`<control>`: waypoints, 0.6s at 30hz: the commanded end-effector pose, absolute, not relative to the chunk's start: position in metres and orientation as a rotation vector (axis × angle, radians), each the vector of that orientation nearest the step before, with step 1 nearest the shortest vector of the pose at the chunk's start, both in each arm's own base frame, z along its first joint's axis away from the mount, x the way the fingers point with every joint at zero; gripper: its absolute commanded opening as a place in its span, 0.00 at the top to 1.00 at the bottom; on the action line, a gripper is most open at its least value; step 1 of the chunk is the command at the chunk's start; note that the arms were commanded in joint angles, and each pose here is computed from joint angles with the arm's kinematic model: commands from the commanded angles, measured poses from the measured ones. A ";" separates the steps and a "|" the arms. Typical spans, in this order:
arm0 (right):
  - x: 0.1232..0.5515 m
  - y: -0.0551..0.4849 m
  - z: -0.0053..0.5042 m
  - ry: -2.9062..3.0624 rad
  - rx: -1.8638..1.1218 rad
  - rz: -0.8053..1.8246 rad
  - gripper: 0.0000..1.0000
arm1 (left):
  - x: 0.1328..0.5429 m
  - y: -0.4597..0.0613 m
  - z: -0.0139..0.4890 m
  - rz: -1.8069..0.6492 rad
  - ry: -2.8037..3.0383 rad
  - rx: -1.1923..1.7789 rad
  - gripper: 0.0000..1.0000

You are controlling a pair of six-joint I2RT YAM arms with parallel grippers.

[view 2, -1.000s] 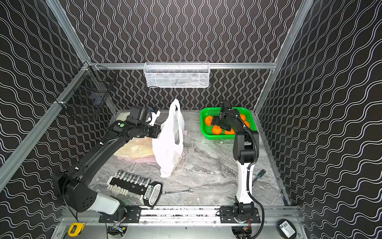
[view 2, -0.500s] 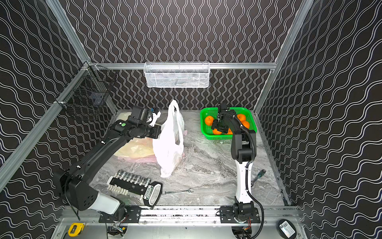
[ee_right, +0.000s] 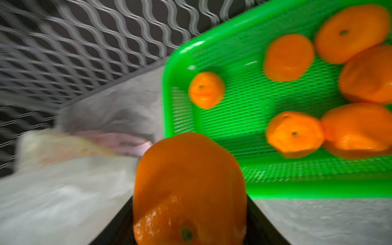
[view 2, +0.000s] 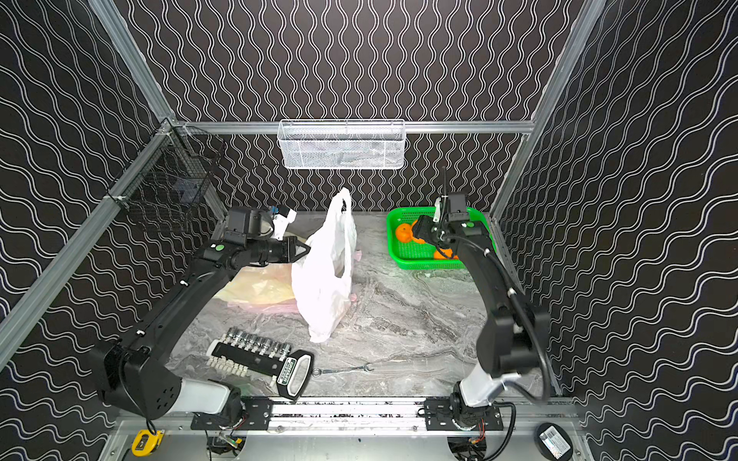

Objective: Place the oranges into plastic bags & tie knots
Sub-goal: Place the orange in the plastic bag.

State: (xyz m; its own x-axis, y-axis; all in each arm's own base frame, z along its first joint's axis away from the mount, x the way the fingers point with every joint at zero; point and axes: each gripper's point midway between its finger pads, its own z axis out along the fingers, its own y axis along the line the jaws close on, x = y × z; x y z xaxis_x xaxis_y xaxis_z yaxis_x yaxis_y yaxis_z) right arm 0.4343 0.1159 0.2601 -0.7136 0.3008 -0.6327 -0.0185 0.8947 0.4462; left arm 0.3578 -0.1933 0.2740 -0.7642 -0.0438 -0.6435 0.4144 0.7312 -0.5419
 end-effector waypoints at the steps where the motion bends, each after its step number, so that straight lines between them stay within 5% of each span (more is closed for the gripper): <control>1: 0.404 0.174 0.317 2.125 -0.008 0.813 0.42 | 0.360 -0.202 0.288 -1.032 2.210 0.294 1.00; 6: 0.352 0.251 0.370 1.915 -0.189 1.192 0.42 | 0.361 -0.210 0.289 -1.129 2.154 0.301 1.00; 15: 0.355 0.337 0.343 1.965 -0.335 1.289 0.41 | 0.358 -0.208 0.289 -1.105 2.159 0.326 1.00; 17: 0.357 0.345 0.335 1.991 -0.348 1.277 0.36 | 0.359 -0.206 0.288 -1.087 2.165 0.320 1.00; 18: 0.357 0.345 0.331 2.001 -0.345 1.269 0.25 | 0.359 -0.204 0.288 -1.080 2.167 0.315 1.00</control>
